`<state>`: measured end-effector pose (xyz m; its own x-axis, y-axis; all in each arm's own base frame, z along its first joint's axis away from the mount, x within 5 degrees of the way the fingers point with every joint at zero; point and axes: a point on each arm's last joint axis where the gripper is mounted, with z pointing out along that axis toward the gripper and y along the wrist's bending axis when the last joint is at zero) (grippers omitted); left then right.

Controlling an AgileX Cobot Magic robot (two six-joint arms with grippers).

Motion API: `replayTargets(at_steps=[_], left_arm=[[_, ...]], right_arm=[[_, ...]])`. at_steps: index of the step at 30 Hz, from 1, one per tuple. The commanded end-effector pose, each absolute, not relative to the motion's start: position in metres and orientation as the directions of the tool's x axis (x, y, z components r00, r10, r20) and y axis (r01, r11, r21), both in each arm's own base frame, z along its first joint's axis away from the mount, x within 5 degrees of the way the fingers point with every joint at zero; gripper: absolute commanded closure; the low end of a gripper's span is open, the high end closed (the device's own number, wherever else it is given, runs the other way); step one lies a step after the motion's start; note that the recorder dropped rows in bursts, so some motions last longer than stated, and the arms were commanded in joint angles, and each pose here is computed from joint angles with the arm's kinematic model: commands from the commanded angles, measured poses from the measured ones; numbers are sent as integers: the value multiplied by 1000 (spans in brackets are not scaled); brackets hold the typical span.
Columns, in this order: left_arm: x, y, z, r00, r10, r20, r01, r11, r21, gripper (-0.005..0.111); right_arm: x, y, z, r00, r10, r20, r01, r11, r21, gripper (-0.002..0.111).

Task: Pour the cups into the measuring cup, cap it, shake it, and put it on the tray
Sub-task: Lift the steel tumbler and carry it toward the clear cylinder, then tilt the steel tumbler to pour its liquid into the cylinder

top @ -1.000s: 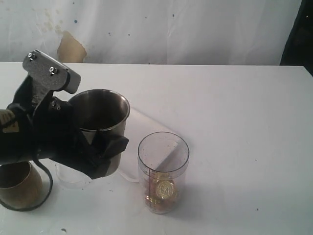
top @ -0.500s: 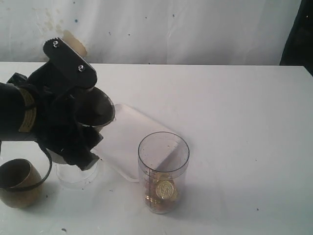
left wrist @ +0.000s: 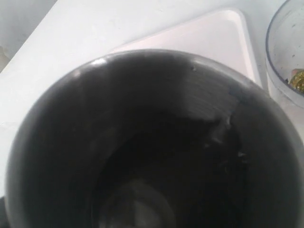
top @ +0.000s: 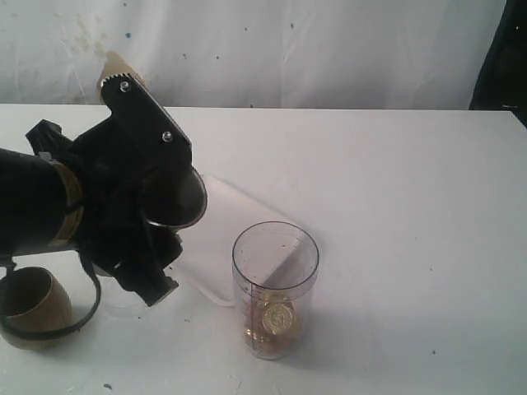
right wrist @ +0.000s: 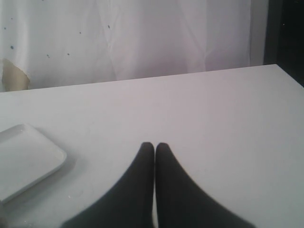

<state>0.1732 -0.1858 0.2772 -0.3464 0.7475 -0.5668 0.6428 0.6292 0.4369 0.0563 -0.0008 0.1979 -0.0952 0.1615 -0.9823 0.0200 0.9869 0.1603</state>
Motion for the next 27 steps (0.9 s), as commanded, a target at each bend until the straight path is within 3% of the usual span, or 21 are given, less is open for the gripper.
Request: replayTargets(at_steps=[1,11,18,27], left_arm=[[180,-198,283,-331,748,-576,639,627,446,107],[185,-207,277,-299,806,-510,670,558,489,107],[173,-218,280,-197,847,-494,682,480,552,107],[173,-218,280,-196,852,-485,672,477,567,107]], right_arm=[[56,-1,197,-90,161,-983,18,987,160,108],[56,-1,197,-90,159,-983,18,987,158,108],[56,-1,197,-90,159,-983,18,987,158,108],[56,-1,197,-90,159,-983,18,987,158,108]])
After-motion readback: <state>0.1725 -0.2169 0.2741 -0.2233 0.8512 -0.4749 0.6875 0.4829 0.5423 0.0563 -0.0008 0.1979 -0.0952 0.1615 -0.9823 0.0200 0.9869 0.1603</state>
